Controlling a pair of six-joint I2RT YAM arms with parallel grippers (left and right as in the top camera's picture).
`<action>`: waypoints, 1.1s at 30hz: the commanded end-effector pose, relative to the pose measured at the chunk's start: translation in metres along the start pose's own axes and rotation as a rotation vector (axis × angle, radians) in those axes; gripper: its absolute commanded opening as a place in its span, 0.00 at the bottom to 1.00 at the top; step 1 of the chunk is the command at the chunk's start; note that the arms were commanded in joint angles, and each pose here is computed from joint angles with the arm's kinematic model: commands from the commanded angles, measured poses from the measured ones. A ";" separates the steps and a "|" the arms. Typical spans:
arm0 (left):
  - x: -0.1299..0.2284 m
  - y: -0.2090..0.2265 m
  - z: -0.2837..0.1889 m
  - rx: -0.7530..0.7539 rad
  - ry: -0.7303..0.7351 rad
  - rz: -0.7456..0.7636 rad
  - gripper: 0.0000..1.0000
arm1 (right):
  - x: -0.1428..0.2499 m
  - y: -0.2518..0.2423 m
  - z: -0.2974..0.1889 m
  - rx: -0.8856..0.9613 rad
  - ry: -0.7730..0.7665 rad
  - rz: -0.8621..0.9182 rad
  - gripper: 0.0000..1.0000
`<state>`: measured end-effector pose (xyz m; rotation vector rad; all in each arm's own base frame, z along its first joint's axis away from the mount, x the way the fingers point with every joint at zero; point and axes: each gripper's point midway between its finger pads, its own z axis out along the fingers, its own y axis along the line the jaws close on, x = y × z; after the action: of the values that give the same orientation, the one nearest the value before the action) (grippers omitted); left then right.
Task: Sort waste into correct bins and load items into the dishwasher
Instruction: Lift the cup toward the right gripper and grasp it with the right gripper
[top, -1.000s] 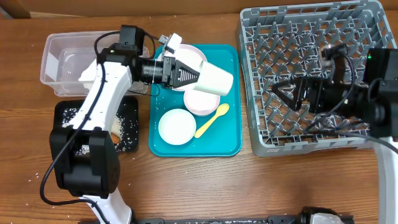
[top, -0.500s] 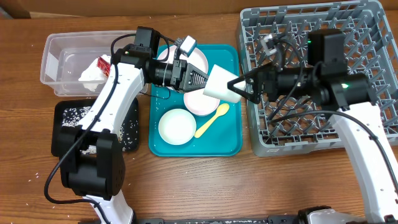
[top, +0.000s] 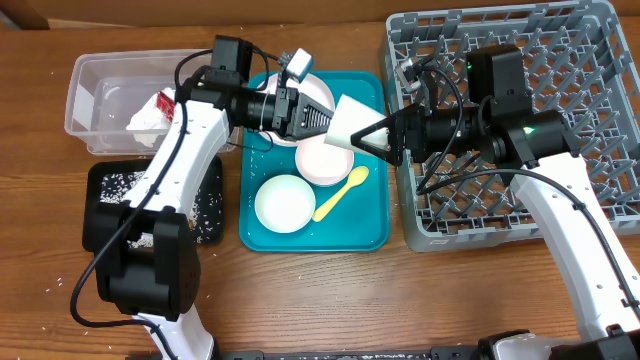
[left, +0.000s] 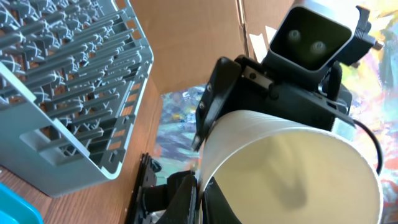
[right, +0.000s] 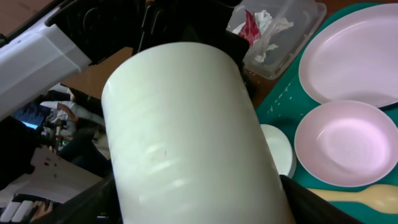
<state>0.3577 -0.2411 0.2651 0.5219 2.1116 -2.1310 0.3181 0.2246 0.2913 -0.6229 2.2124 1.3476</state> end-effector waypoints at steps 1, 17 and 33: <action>-0.007 -0.011 -0.003 0.028 0.001 -0.023 0.04 | 0.000 0.000 0.001 0.005 -0.002 -0.011 0.72; -0.005 -0.012 0.001 0.031 0.010 -0.018 0.04 | -0.025 0.012 0.000 -0.048 -0.080 -0.084 0.56; -0.007 -0.004 0.002 -0.012 0.000 -0.017 0.13 | -0.041 0.000 -0.030 0.006 -0.165 -0.100 0.44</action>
<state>0.3614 -0.2416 0.2702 0.4932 2.1280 -2.1532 0.3404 0.2199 0.3132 -0.6163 2.0684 1.3485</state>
